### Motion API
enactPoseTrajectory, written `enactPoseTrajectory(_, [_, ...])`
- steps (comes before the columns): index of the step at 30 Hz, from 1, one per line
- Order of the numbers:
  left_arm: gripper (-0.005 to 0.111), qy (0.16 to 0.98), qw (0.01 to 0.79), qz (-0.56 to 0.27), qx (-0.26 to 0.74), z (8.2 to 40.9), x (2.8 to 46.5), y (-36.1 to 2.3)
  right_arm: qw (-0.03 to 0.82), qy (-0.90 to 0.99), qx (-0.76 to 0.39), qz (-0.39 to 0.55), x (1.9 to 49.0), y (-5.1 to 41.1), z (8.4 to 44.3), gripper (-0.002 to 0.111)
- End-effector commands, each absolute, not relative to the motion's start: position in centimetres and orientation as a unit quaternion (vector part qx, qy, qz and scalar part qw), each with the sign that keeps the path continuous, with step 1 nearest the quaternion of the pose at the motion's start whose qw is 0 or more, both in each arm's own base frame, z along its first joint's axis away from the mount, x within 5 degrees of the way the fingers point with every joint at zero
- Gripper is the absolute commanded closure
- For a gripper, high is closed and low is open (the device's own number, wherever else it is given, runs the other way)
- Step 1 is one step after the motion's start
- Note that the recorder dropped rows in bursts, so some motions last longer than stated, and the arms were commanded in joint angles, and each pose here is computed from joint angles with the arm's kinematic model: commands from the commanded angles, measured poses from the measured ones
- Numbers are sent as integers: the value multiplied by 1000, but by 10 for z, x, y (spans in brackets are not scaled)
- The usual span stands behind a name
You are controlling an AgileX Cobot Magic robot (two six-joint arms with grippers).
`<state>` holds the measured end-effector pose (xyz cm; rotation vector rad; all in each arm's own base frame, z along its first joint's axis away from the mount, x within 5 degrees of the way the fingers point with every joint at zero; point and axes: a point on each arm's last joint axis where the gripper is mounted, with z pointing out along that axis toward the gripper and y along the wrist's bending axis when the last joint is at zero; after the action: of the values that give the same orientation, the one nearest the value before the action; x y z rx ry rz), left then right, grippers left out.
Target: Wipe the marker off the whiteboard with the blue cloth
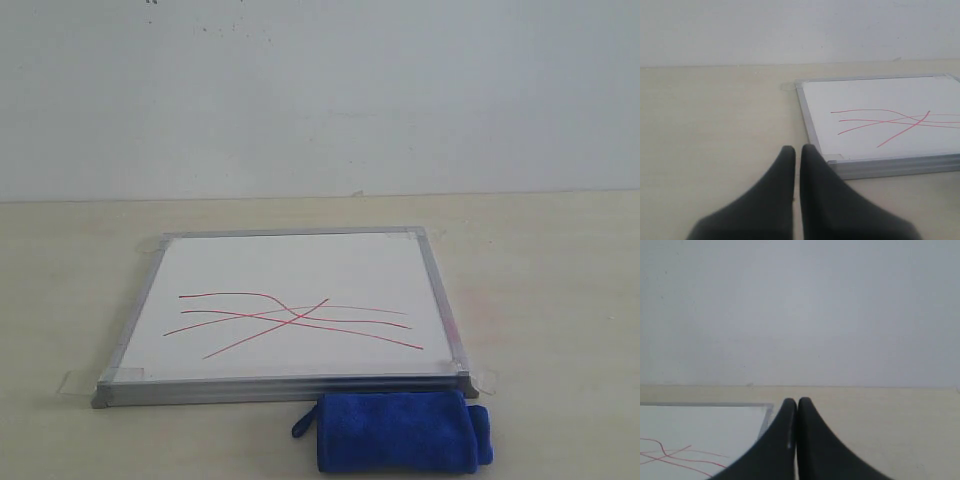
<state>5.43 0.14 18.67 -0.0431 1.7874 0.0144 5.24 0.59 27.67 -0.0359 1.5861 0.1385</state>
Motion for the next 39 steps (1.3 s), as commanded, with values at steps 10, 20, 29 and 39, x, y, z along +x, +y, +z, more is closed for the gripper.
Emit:
enactPoseTrajectory(10, [103, 780, 625, 3, -24, 185, 54, 2, 722, 689, -15, 61, 55, 6, 290, 108])
enactPoseTrajectory(20, [103, 780, 625, 3, -24, 185, 54, 2, 717, 694, -12, 65, 55, 6, 289, 108])
enactPoseTrajectory(29, [103, 780, 625, 3, -24, 185, 54, 2, 660, 749, -44, 33, 61, 7, 287, 108])
enactPoseTrajectory(39, [103, 780, 625, 3, -24, 185, 54, 2, 496, 857, -143, 15, 110, 19, 300, 108])
